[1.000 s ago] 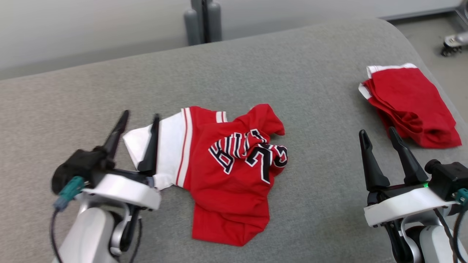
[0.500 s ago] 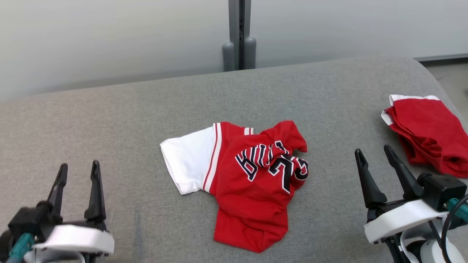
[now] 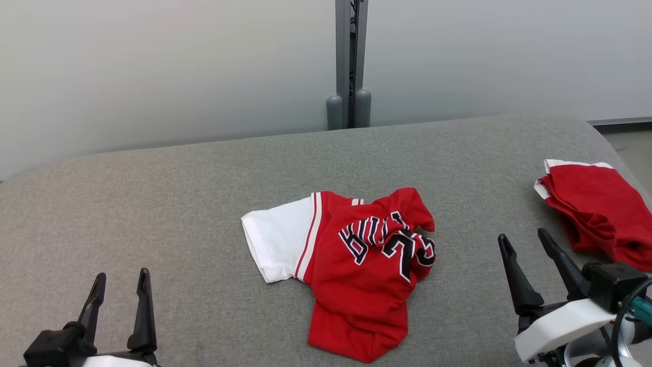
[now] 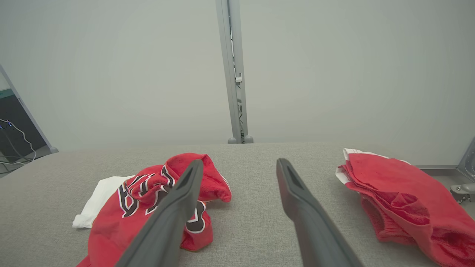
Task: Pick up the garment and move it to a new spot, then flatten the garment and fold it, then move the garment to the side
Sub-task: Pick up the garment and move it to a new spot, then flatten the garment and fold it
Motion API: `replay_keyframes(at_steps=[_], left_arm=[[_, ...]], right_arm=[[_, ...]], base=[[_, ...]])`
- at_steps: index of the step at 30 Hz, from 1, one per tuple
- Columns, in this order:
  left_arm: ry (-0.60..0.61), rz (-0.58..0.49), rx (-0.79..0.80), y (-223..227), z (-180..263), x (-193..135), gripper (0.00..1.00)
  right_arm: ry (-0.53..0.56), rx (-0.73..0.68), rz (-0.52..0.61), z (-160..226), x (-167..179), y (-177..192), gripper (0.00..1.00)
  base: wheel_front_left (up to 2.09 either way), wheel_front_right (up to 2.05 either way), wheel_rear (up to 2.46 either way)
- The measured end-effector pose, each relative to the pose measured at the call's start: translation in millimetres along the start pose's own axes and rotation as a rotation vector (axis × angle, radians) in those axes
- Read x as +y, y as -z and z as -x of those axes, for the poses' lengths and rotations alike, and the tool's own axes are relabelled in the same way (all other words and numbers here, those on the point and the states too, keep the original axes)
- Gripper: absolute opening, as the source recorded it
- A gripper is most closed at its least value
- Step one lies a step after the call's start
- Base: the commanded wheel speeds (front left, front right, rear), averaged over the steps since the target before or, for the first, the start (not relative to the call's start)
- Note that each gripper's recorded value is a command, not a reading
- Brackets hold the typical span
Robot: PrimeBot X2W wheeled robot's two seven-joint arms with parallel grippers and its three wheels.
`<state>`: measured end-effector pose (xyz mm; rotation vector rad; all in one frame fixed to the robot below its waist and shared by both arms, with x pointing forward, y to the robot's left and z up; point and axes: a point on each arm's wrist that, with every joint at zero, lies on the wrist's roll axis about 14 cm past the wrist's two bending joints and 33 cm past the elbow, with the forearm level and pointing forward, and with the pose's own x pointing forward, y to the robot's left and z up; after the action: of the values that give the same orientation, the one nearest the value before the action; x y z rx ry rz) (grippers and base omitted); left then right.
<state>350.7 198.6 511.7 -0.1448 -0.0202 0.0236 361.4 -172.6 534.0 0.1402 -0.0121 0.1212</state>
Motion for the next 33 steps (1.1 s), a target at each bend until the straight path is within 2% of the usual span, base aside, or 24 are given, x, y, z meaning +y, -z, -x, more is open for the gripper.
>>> replay_keyframes(at_steps=[14, 33], left_arm=[[0.013, -0.007, 0.023, 0.7, 5.9, -2.4, 1.00], [0.005, 0.002, 0.029, 0.7, 4.0, -2.1, 1.00]], right_arm=[[0.011, 0.006, -0.004, 7.4, -2.3, 0.4, 1.00], [-0.015, 0.014, -0.007, -4.0, 3.9, 1.7, 1.00]], base=[[0.00, 0.00, 0.00], [0.00, 0.00, 0.00]])
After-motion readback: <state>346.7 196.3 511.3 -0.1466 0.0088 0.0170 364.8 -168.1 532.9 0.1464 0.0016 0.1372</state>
